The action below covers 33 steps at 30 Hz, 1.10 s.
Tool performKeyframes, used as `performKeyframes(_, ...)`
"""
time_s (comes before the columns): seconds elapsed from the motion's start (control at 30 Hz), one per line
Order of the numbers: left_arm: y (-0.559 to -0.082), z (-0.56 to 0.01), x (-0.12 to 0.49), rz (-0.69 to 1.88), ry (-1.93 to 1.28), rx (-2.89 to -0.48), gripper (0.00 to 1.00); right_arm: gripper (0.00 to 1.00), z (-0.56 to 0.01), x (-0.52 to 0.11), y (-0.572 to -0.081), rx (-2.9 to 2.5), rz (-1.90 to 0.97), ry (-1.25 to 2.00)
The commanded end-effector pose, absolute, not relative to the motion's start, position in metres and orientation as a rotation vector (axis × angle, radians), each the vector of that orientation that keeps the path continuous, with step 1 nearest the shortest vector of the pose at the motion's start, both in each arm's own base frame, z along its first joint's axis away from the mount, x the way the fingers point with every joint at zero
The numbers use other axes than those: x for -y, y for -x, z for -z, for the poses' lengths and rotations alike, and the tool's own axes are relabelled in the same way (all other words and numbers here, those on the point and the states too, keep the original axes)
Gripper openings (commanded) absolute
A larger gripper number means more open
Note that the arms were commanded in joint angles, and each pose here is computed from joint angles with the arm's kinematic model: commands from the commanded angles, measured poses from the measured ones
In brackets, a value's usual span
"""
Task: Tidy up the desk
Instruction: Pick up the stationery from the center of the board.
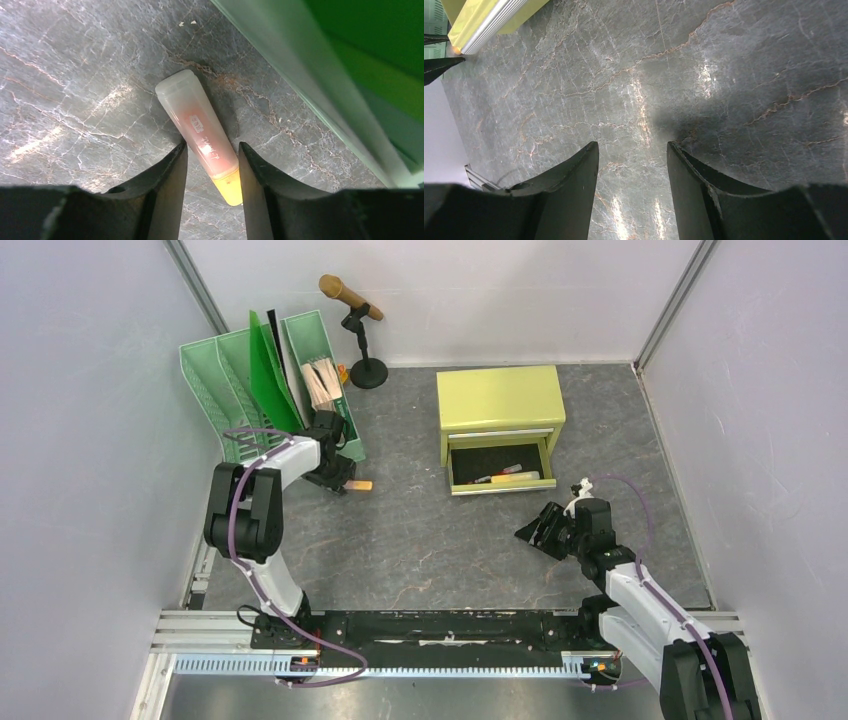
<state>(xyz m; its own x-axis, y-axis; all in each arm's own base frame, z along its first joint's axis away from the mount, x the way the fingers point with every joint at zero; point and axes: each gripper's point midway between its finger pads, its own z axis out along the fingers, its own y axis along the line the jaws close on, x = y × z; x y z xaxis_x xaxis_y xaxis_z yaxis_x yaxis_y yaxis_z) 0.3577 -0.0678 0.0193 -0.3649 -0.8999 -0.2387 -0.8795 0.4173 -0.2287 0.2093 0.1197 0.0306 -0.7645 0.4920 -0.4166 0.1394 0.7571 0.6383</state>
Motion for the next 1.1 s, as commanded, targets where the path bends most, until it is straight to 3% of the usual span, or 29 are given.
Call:
performKeyframes(0.0,-0.342,0.0,0.066,0.008,1.571,-2.439,0.46,0.58,-0.034,-0.119,-0.211,-2.355,-0.801,-0.451)
performKeyframes(0.27,-0.328,-0.008,0.074,0.1,1.479,-2.492,0.14,0.6,-0.039,-0.123,-0.21,-2.379,-0.811,-0.376)
performKeyframes(0.37,-0.321,-0.013,0.076,0.145,1.439,-2.499,0.03,0.7,-0.046,-0.123,-0.214,-2.389,-0.793,-0.316)
performKeyframes(0.67,-0.31,-0.042,0.096,0.451,1.281,-2.44,0.02,0.81,-0.084,-0.12,-0.231,-2.293,-0.75,-0.221)
performKeyframes(1.07,-0.284,-0.071,0.14,0.947,1.064,-2.366,0.02,0.79,-0.122,-0.143,-0.236,-2.15,-0.91,-0.074)
